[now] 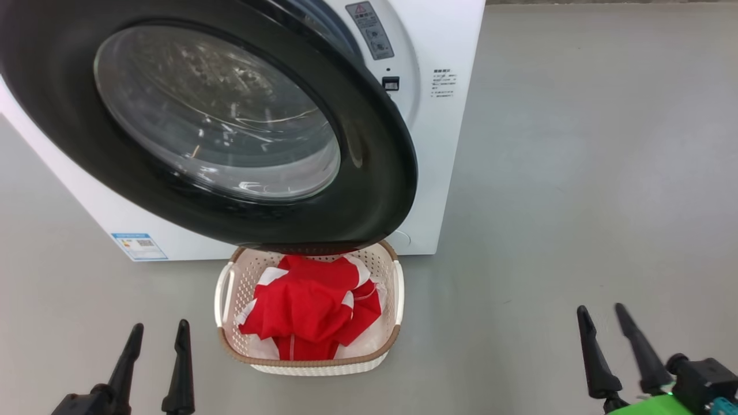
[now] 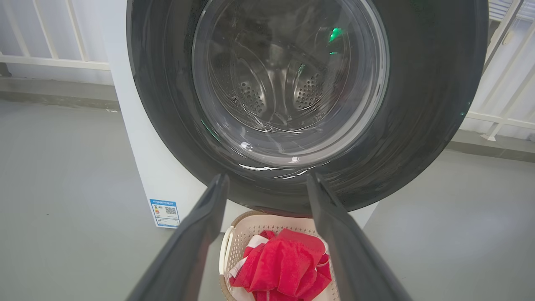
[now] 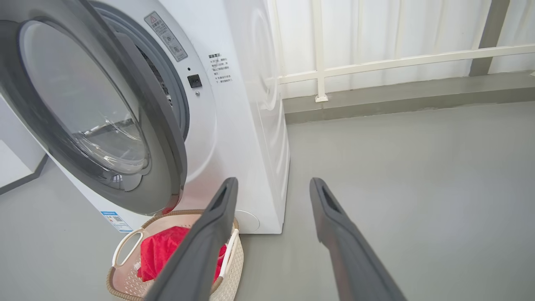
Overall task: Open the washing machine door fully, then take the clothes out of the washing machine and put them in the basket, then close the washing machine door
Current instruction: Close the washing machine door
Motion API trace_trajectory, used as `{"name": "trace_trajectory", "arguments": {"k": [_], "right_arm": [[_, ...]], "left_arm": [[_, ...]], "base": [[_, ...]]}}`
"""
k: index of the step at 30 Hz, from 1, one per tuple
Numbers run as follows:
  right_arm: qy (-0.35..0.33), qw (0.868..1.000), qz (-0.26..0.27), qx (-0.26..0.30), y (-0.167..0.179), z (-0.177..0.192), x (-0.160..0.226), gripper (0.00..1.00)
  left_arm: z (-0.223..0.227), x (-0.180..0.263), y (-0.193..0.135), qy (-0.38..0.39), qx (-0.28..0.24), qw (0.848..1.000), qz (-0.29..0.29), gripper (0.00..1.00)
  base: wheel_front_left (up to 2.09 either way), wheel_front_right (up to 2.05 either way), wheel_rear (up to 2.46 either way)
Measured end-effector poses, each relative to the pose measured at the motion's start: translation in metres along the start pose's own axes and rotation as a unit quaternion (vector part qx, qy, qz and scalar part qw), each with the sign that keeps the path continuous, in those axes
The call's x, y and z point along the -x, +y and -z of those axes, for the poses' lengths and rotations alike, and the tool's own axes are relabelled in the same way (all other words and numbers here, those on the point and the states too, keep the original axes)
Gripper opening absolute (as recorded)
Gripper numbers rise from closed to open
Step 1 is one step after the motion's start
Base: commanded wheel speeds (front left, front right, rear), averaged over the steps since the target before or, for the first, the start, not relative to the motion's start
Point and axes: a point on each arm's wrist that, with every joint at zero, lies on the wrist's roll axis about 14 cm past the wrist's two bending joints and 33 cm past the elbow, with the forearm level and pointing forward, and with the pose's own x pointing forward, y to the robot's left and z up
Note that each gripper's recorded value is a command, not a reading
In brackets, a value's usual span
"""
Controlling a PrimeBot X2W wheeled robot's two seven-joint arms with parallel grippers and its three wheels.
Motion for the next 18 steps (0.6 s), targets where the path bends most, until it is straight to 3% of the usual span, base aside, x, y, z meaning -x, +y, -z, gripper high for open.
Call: {"name": "trace_trajectory", "arguments": {"k": [18], "right_arm": [[-0.026,0.988,-0.149,-0.014,0.104,-0.016,-0.059,0.00]], "left_arm": [[-0.005,0.021,0.024,-0.008,0.014,0.999,-0.045,1.00]], "base": [[0.00,0.00,0.00]]}}
